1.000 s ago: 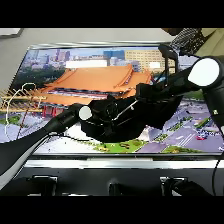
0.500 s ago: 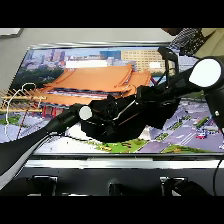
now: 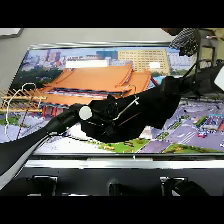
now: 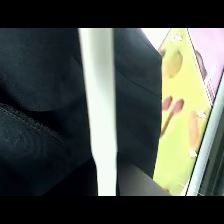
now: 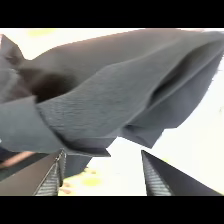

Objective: Fold the clothes and pants, and hang the long-sleeved shirts on hangers.

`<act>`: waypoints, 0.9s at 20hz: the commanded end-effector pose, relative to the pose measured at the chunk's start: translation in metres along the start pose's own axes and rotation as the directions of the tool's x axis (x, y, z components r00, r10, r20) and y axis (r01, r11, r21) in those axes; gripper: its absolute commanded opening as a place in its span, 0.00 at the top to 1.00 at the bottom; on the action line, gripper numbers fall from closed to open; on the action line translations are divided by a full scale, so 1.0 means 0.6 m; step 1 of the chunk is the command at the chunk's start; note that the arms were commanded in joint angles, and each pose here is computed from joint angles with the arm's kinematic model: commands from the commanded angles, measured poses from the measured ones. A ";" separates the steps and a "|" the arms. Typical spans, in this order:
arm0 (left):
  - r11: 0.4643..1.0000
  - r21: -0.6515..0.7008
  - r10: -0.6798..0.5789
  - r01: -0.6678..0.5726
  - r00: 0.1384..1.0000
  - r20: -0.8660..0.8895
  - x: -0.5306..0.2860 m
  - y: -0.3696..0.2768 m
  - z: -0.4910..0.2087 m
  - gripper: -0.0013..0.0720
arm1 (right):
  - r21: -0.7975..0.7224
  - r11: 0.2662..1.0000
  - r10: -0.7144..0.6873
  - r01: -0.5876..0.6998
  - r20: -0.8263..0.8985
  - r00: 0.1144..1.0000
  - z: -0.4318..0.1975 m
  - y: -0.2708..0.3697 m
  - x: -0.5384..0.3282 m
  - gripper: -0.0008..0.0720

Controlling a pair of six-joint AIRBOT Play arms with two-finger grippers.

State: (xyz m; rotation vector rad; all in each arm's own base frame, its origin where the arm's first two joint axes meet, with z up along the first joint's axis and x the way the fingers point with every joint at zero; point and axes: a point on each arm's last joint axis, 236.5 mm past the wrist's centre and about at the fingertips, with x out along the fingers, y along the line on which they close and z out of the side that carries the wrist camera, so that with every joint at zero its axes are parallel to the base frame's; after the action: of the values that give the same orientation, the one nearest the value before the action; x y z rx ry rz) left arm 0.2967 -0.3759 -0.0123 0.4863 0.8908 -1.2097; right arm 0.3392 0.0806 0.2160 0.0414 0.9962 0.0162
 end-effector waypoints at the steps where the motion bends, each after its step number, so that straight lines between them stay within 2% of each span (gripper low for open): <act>1: 1.000 0.001 -0.014 0.014 1.000 -0.014 -0.001 -0.006 -0.005 0.94 | -0.167 0.985 -0.051 0.042 -0.048 0.998 -0.007 -0.014 0.016 0.22; 4: 1.000 0.001 -0.023 0.023 0.999 -0.024 -0.001 -0.009 -0.009 0.94 | -0.361 0.932 -0.061 0.039 -0.050 0.997 -0.003 -0.014 0.026 0.23; 7: 1.000 0.001 -0.022 0.022 0.999 -0.023 -0.001 -0.009 -0.009 0.94 | -0.609 0.789 -0.037 0.074 0.074 0.997 0.045 -0.005 0.025 0.25; 8: 1.000 0.001 -0.022 0.022 0.999 -0.023 -0.001 -0.009 -0.009 0.94 | -0.582 0.808 -0.019 0.089 0.125 0.992 0.065 0.002 0.022 0.24; 9: 1.000 0.001 -0.023 0.023 0.999 -0.024 -0.001 -0.009 -0.009 0.94 | -0.504 0.856 -0.025 0.115 0.181 0.983 0.087 -0.001 0.017 0.13; 10: 1.000 0.001 -0.023 0.023 0.999 -0.024 -0.001 -0.009 -0.009 0.94 | -0.446 0.876 -0.090 0.185 0.226 0.970 0.107 -0.031 0.012 0.03; 12: 1.000 0.001 -0.023 0.023 0.999 -0.024 -0.001 -0.009 -0.009 0.94 | -0.290 0.932 -0.154 0.218 0.227 0.962 0.120 -0.105 0.009 0.03; 13: 1.000 0.001 -0.023 0.023 0.999 -0.024 -0.001 -0.009 -0.009 0.94 | -0.218 0.956 -0.156 0.198 0.198 0.968 0.116 -0.141 0.010 0.03; 14: 1.000 0.001 -0.023 0.024 0.999 -0.025 -0.001 -0.009 -0.009 0.94 | -0.175 0.977 -0.095 0.120 0.149 0.984 0.101 -0.159 0.013 0.03; 15: 1.000 0.002 -0.025 0.025 0.999 -0.027 -0.001 -0.010 -0.010 0.94 | -0.185 0.983 0.021 0.001 0.117 0.993 0.088 -0.151 0.013 0.04; 16: 1.000 0.002 -0.027 0.027 0.999 -0.029 -0.001 -0.011 -0.011 0.94 | -0.245 0.959 0.173 -0.142 0.112 0.978 0.084 -0.124 0.004 0.10; 17: 1.000 0.002 -0.027 0.027 0.999 -0.029 -0.001 -0.011 -0.011 0.94 | -0.363 0.904 0.287 -0.225 0.125 0.950 0.086 -0.097 -0.010 0.20; 18: 1.000 0.002 -0.026 0.026 0.999 -0.029 -0.001 -0.010 -0.011 0.94 | -0.542 0.806 0.364 -0.238 0.136 0.921 0.090 -0.069 -0.021 0.35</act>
State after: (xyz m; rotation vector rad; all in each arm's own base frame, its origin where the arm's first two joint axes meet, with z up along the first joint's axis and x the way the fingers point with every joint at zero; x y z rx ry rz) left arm 0.2886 -0.3728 -0.0152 0.4946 0.9231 -1.2300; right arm 0.3858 -0.0013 0.2319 -0.1991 0.8713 0.1937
